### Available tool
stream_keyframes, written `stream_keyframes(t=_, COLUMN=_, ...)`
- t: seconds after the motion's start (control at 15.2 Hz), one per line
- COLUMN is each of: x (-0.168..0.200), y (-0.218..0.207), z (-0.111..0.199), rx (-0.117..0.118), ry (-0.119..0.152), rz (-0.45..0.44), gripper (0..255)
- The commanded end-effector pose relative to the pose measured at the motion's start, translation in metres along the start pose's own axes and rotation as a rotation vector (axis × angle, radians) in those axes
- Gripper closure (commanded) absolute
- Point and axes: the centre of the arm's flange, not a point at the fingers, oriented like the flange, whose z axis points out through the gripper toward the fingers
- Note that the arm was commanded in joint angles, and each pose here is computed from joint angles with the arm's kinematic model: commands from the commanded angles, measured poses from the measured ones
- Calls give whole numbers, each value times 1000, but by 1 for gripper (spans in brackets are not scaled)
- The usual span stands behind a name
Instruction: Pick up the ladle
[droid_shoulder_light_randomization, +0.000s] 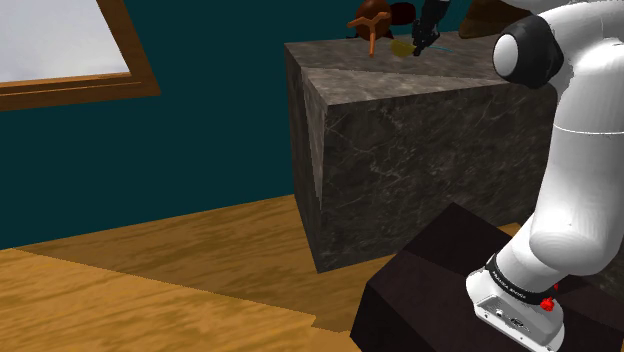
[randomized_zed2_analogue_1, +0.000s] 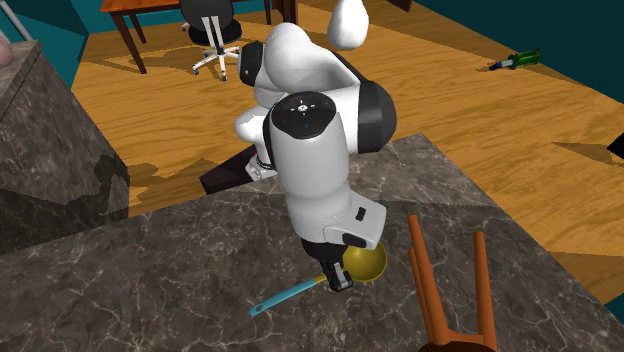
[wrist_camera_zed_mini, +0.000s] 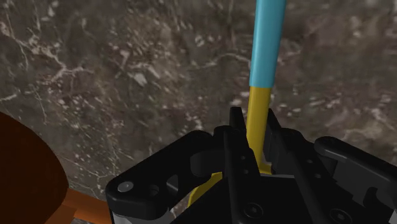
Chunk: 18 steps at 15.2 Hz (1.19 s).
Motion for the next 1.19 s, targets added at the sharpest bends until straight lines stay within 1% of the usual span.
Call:
stream_keyframes(t=0.0, x=0, y=0, z=1, rx=2, ry=0, rz=0, gripper=255)
stream_keyframes(t=0.13, x=0, y=0, z=1, rx=2, ry=0, rz=0, gripper=255)
stream_keyframes(t=1.12, x=6, y=14, z=-77, rx=2, ry=0, rz=0, gripper=255)
